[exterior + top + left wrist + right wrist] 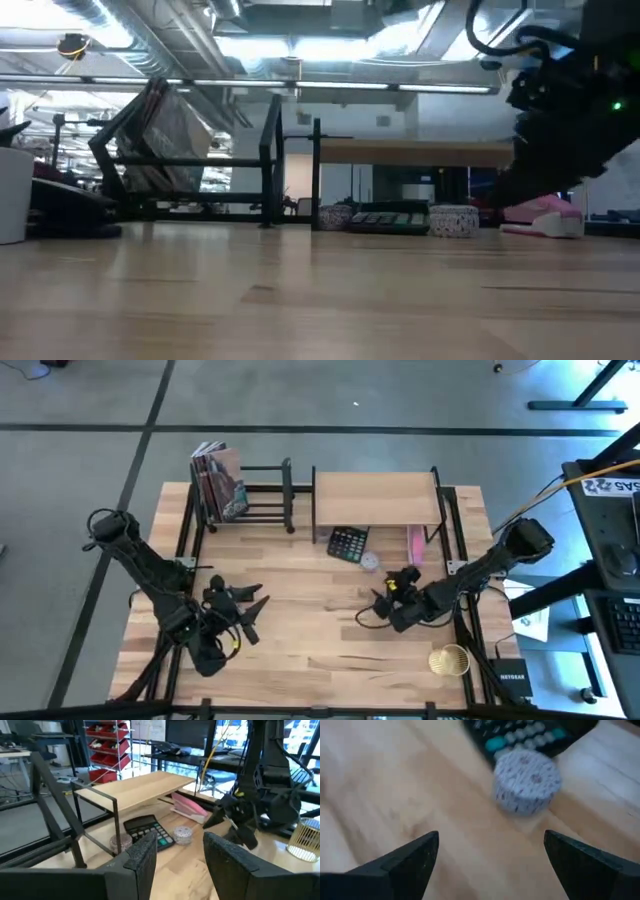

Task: Stock shelves
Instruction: Remove the pink scented candle jar from under the shelf

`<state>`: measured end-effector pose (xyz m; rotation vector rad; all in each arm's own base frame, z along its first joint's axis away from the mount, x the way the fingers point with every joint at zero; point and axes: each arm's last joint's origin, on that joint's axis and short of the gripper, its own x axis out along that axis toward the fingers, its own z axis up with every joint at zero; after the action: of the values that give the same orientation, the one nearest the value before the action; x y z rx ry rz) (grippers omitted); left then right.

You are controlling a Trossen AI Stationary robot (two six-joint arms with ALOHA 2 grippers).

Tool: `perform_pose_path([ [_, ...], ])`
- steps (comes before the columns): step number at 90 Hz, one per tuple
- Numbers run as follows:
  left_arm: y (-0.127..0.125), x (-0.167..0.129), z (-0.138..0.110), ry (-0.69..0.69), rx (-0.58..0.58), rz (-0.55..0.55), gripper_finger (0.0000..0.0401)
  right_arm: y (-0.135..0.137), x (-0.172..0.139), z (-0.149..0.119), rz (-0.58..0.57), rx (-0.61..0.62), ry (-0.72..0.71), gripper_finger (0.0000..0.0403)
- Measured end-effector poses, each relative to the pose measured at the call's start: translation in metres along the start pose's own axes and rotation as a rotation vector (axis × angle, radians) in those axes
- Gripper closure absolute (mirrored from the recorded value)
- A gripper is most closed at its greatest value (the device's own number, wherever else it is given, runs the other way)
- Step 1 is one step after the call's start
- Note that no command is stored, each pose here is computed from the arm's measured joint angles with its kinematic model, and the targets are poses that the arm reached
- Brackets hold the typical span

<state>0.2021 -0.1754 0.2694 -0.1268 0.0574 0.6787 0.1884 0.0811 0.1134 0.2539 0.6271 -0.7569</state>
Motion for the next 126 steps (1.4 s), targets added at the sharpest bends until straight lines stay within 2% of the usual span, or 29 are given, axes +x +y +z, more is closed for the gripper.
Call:
perform_pose_path([
  [16,0.000,0.002,0.000,0.006,-0.001,0.005,0.0258,-0.013,0.017,-0.006,0.038,0.122,-0.040,0.0056],
  [38,0.000,0.003,0.000,0.008,-0.007,0.007,0.0258,-0.029,0.030,-0.007,0.011,0.167,-0.049,0.0056],
  [70,0.001,0.004,0.000,0.003,-0.006,0.011,0.0258,-0.038,0.041,-0.002,-0.021,0.112,-0.004,0.0056],
  [94,0.001,0.004,0.000,0.002,-0.006,0.011,0.0258,-0.034,0.042,0.004,0.002,0.097,-0.052,0.0056],
  [126,0.001,0.004,0.000,0.002,-0.002,0.011,0.0258,-0.042,0.052,0.014,-0.042,0.126,-0.064,0.0056],
])
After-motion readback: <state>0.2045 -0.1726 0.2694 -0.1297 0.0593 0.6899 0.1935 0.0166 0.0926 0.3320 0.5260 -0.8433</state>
